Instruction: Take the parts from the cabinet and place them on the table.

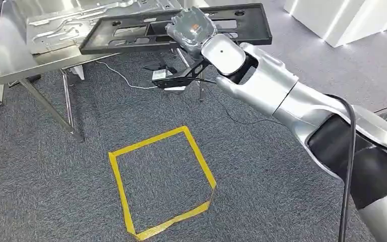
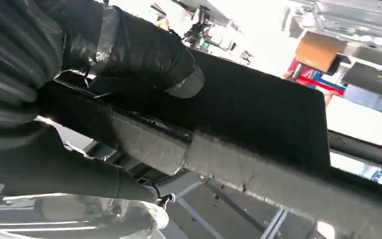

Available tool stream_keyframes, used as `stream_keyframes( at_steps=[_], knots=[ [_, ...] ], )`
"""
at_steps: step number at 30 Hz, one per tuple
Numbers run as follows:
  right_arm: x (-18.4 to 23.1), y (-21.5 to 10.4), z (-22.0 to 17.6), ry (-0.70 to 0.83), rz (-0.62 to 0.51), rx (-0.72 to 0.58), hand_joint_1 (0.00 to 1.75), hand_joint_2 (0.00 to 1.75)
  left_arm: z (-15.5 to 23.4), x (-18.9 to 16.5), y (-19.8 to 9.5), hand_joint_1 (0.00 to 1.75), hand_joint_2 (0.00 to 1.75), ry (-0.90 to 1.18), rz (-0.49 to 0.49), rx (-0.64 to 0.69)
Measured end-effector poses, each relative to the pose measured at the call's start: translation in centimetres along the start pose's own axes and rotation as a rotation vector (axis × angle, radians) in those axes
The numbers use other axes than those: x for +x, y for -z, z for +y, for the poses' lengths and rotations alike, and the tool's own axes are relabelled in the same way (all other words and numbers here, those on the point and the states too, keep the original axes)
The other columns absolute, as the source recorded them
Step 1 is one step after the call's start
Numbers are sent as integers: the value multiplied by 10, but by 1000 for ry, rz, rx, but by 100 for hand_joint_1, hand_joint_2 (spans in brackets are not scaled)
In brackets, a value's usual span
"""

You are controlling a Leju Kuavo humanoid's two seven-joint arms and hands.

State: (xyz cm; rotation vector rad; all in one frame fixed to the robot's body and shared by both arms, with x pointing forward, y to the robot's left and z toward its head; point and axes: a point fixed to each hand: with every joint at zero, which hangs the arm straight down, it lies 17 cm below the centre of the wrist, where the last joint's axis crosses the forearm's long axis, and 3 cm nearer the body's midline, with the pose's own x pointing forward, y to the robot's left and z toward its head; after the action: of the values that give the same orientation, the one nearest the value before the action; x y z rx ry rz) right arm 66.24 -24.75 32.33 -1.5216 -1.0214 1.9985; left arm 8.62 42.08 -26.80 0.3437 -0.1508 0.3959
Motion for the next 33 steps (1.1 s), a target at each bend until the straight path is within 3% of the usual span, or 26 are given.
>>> stream_keyframes(
  at_steps=[33],
  knots=[
    [12, 2, 1, 1, -30, 8, 175, 175, -3, -1, -1, 0, 175, 8, -11, -17]
  ],
)
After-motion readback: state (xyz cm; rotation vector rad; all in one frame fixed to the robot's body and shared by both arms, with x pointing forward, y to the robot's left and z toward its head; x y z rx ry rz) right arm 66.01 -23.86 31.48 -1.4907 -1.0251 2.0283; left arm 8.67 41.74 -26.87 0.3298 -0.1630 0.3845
